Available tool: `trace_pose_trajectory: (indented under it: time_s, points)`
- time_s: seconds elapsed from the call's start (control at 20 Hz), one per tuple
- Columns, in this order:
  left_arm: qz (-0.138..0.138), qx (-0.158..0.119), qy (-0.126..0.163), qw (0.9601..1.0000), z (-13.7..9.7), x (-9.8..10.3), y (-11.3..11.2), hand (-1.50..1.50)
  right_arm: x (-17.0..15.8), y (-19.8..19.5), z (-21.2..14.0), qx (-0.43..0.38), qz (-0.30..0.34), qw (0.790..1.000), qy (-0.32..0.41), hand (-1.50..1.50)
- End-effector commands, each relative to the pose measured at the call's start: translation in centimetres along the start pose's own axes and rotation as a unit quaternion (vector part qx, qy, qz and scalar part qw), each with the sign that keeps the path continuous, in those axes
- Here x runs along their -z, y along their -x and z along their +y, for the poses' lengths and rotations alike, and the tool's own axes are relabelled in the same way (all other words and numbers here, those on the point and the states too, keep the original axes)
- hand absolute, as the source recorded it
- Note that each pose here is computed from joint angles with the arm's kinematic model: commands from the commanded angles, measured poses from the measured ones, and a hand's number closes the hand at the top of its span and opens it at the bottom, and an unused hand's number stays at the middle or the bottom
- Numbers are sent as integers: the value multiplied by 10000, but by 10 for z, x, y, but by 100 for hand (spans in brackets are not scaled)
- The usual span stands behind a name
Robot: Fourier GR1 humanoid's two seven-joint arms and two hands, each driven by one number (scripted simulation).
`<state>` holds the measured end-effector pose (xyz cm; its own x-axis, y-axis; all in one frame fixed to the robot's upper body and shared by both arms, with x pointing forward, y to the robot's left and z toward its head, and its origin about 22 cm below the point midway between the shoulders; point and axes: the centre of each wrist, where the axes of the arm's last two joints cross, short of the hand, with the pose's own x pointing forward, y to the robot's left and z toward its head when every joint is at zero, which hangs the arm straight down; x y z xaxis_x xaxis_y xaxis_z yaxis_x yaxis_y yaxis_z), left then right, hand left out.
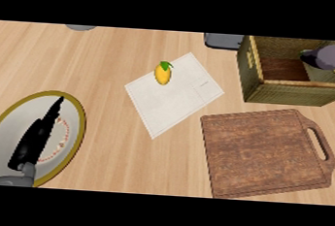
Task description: Pick the eggplant from the cutting board and place it in the basket
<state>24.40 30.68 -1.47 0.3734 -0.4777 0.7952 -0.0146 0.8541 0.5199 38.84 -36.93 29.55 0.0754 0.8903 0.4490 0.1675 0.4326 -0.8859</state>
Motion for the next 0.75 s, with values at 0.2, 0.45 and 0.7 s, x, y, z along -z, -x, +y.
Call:
trace_pose_trajectory:
  time_s: [0.2, 0.45, 0.7]
  points:
    - [-54, 5, 23, 10000, -11, -4, -2, 0, 19, -4, 34, 689, 49, 9958, 593, -150]
    - [-1, 12, -56, 10000, 11, -2, 0, 0, 15, 19, 15, 1441, 582, 9800, 1245, -150]
    - [55, 56, -26, 10000, 1, 5, -9, 0, 6, 69, -14, 1942, 1270, 9597, 1587, -150]
